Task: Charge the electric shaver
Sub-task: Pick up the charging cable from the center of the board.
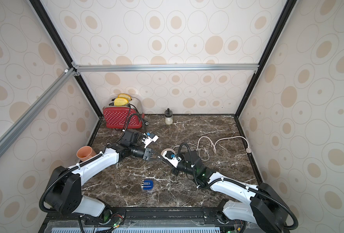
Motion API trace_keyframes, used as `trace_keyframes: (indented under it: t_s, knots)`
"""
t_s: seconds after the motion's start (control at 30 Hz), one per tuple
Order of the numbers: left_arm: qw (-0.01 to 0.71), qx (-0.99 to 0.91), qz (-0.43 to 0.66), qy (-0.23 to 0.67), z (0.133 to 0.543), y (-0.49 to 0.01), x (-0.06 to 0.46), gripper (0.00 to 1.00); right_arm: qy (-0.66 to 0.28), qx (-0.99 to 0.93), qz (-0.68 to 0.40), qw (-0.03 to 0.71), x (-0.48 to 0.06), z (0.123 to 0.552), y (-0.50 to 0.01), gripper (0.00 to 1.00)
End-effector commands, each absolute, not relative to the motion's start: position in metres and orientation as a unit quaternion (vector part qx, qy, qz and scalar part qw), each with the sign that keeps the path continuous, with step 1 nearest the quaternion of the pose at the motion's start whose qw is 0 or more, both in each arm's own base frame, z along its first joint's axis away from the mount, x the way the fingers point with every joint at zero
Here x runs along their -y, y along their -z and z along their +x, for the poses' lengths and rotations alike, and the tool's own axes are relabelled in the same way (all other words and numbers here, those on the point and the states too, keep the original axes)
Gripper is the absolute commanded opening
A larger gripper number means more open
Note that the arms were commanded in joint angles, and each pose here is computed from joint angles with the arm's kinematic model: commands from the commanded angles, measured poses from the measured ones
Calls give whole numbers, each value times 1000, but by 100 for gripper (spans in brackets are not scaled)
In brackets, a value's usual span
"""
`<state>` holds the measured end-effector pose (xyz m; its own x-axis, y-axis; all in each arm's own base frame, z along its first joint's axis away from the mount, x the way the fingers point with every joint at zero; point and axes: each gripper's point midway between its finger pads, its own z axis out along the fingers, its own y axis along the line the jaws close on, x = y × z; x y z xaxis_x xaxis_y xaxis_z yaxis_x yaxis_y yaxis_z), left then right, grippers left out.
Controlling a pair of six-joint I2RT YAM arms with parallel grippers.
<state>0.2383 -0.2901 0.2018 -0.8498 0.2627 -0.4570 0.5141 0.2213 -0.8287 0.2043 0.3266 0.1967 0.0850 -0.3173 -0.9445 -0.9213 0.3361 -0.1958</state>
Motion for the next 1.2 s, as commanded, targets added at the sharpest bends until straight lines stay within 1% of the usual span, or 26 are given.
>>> trace_keyframes:
  t_s: [0.0, 0.07, 0.13, 0.17, 0.2, 0.27, 0.37, 0.4, 0.47, 0.57, 0.67, 0.7, 0.77, 0.9, 1.0, 1.03, 1.13, 1.17]
  knots:
    - [94, -750, 269, 597, 227, -218, 295, 0, -262, -616, -488, 560, -325, 216, -205, 0]
    - [96, -749, 270, 597, 227, -221, 295, 0, -261, -616, -486, 562, -324, 216, -207, 0]
    - [98, -751, 271, 594, 227, -221, 294, 22, -258, -618, -487, 561, -321, 216, -207, 0]
    - [97, -752, 271, 593, 227, -221, 293, 30, -257, -620, -487, 559, -319, 216, -207, 0]
    - [98, -753, 270, 592, 228, -220, 291, 36, -255, -622, -487, 557, -316, 216, -207, 0]
    - [99, -754, 267, 592, 230, -220, 287, 35, -252, -625, -493, 550, -312, 215, -205, 0]
    - [101, -753, 264, 594, 231, -221, 284, 23, -247, -628, -496, 546, -306, 214, -204, 0]
    - [102, -753, 264, 594, 231, -221, 284, 23, -248, -627, -498, 545, -305, 213, -205, 0]
    - [104, -753, 264, 594, 233, -222, 283, 28, -249, -628, -504, 539, -305, 212, -203, 0]
    - [104, -752, 264, 594, 234, -223, 284, 44, -258, -628, -515, 524, -309, 208, -200, 0]
    - [104, -752, 266, 594, 234, -224, 284, 49, -270, -626, -521, 513, -315, 206, -198, 0]
    - [104, -752, 266, 595, 234, -224, 284, 49, -272, -627, -522, 510, -317, 207, -197, 0]
    - [103, -751, 266, 595, 234, -224, 285, 47, -274, -627, -520, 511, -318, 208, -198, 0]
    - [101, -753, 265, 594, 234, -221, 285, 37, -281, -621, -522, 513, -322, 208, -201, 0]
    - [100, -754, 264, 593, 236, -218, 285, 34, -288, -620, -528, 504, -324, 205, -200, 0]
    - [99, -755, 263, 592, 236, -218, 285, 35, -288, -621, -527, 503, -324, 205, -199, 0]
    - [88, -767, 275, 574, 228, -214, 278, 53, -282, -629, -531, 493, -319, 203, -197, 0]
    - [88, -773, 279, 564, 225, -214, 273, 55, -277, -636, -535, 482, -317, 201, -194, 0]
